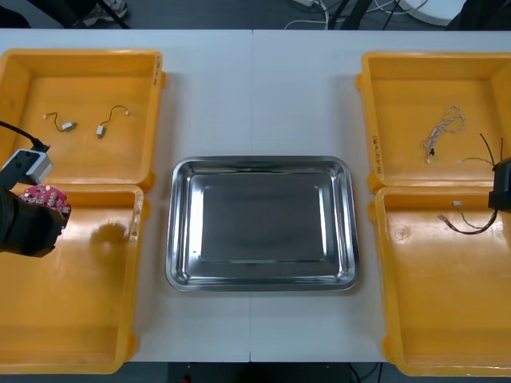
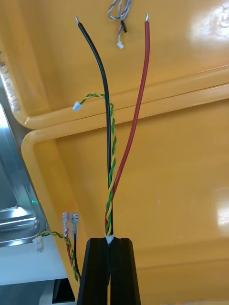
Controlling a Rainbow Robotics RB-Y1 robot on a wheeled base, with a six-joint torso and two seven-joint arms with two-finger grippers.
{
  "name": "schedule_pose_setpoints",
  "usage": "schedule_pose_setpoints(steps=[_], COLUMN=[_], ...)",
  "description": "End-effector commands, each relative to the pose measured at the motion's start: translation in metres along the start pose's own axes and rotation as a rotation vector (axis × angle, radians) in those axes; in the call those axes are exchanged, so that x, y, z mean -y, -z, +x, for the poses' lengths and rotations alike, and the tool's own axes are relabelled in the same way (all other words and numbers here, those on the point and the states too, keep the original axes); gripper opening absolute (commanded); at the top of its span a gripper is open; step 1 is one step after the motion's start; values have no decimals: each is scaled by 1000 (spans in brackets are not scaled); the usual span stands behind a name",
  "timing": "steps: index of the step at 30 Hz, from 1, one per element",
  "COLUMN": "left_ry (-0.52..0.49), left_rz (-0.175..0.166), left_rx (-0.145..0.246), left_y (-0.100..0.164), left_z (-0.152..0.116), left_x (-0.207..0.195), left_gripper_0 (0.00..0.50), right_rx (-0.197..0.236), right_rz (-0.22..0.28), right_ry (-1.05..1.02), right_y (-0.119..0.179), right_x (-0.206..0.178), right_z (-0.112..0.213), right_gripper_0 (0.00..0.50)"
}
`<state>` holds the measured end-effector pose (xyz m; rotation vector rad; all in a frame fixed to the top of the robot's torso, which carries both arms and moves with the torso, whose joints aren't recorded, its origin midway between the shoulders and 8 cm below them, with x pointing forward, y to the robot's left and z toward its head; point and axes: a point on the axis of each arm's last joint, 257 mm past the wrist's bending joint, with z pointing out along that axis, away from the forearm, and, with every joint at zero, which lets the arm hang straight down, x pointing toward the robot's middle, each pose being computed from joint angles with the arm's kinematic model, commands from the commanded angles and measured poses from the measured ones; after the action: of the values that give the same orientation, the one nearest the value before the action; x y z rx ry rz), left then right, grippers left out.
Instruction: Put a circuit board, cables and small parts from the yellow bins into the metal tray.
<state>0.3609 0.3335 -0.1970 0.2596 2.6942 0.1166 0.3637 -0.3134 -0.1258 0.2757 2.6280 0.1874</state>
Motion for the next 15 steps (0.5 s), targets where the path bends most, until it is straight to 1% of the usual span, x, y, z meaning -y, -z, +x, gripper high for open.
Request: schedule_pose_setpoints(steps=[1, 5, 7, 10, 15], left_ry=[82, 71, 68, 80, 87], left_rz=[-27, -27, -22, -13, 3], left_rx=[62, 81, 92, 103, 108], left_y=[19, 23, 25, 26, 26], left_z=[-24, -32, -38, -44, -51], left_x=[6, 14, 21, 33, 51], left_gripper_0=[0, 0, 0, 0, 0], right_rx=[25, 13, 2, -2, -14], right_rz=[20, 12, 8, 1, -10], right_ry=[232, 321, 368, 383, 416], right_y=[11, 10, 8, 7, 5], right_x=[-6, -10, -12, -17, -25], right_z=[-5, -2, 1, 2, 5], right_gripper_0=[0, 0, 0, 0, 0])
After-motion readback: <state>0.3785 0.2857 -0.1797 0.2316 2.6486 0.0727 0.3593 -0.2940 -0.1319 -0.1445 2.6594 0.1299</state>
